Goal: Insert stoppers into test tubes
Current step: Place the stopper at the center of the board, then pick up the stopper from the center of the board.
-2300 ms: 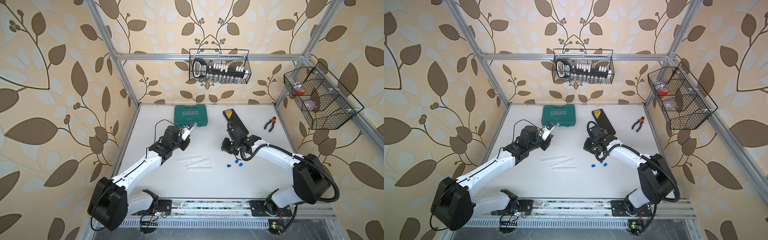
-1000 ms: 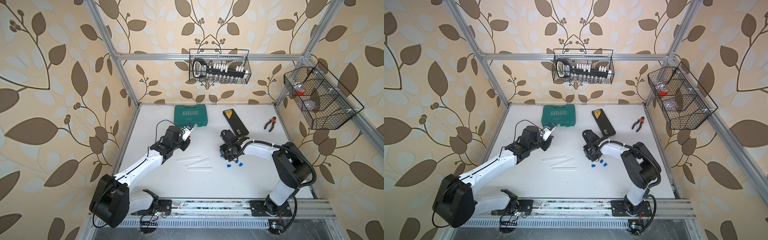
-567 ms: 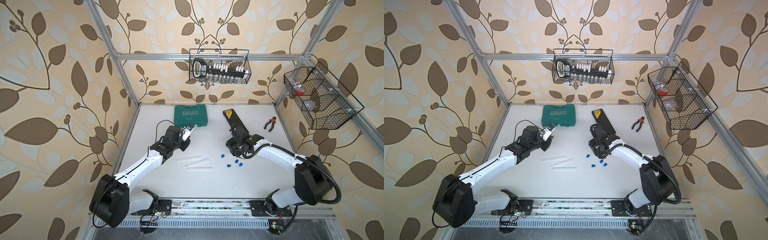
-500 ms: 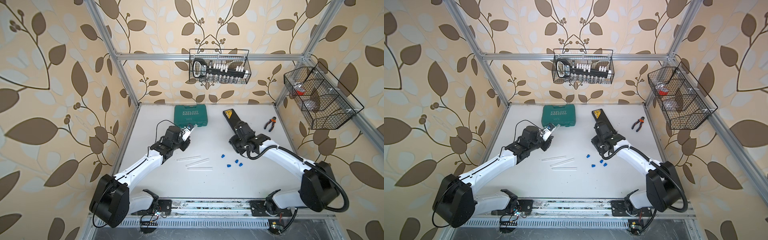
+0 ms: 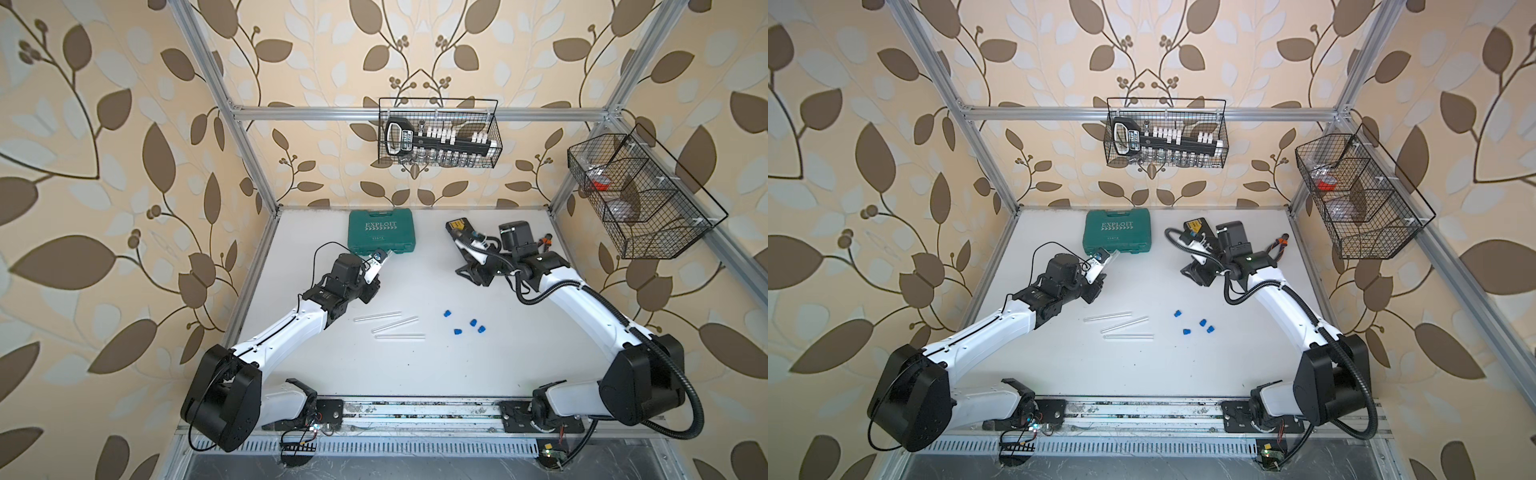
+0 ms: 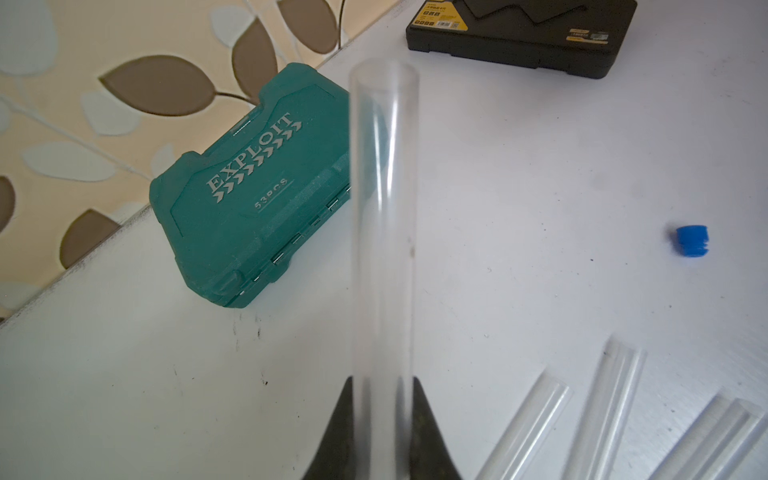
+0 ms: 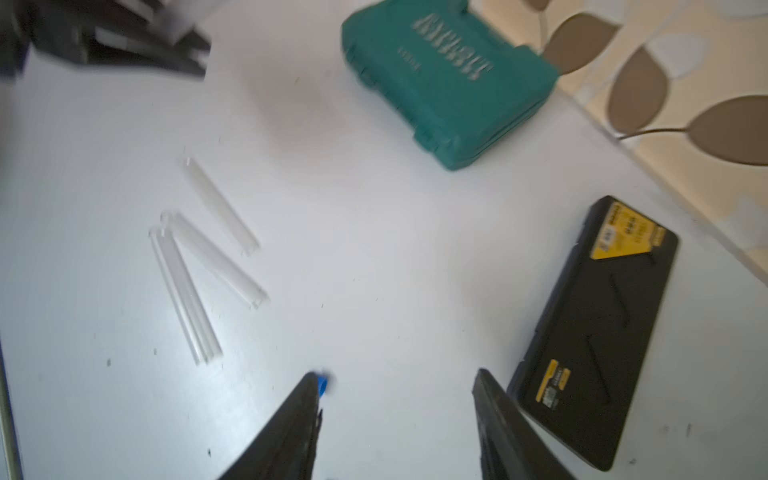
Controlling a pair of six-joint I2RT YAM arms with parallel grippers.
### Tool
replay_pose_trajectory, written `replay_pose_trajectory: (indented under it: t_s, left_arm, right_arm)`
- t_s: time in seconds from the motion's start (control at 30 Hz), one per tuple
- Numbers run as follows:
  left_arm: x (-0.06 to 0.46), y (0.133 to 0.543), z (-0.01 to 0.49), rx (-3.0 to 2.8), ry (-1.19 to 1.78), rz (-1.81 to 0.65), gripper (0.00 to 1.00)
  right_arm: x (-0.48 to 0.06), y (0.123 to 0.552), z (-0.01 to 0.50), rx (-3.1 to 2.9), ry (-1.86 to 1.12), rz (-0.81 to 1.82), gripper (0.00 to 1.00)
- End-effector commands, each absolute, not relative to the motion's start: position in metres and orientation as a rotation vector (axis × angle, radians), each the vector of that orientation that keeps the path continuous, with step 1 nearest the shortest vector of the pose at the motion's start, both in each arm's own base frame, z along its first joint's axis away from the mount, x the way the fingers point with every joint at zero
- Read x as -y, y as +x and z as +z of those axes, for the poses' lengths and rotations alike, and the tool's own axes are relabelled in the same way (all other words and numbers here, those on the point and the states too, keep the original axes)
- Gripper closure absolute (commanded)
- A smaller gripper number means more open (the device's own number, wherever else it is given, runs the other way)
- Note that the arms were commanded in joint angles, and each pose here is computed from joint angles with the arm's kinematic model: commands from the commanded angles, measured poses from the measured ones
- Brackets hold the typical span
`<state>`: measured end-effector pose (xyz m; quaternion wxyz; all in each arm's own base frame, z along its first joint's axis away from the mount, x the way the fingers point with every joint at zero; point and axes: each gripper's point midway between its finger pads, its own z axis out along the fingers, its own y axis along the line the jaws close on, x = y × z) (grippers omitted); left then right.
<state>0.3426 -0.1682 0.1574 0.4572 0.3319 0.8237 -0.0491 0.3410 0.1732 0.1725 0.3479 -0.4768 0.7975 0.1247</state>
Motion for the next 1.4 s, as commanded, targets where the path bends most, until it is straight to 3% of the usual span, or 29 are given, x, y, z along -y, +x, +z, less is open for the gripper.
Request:
replay_pose_trajectory:
  t_s: [0.0,0.47,0.67,1.37]
  left_arm:
    - [0.17,0.348,0.174,-1.981,0.798,-0.134,1.0]
    - [0.172,0.344,0.178,-1.968,0.818,-0.151,1.0]
    - [0.175,0.342,0.175,-1.975,0.832,-0.168,1.0]
    - [0.178,0.34,0.174,-1.978,0.846,-0.19,1.0]
  right_arm:
    - [-0.167,0.304,0.117,-1.854,-1.849,0.168,0.43]
    - [-0.193,0.303,0.061,-1.815,-2.145,0.229,0.52]
    - [-0.201,0.304,0.045,-1.849,-2.165,0.274,0.58]
    - [-0.196,0.291,0.019,-1.898,-2.162,0.329,0.67]
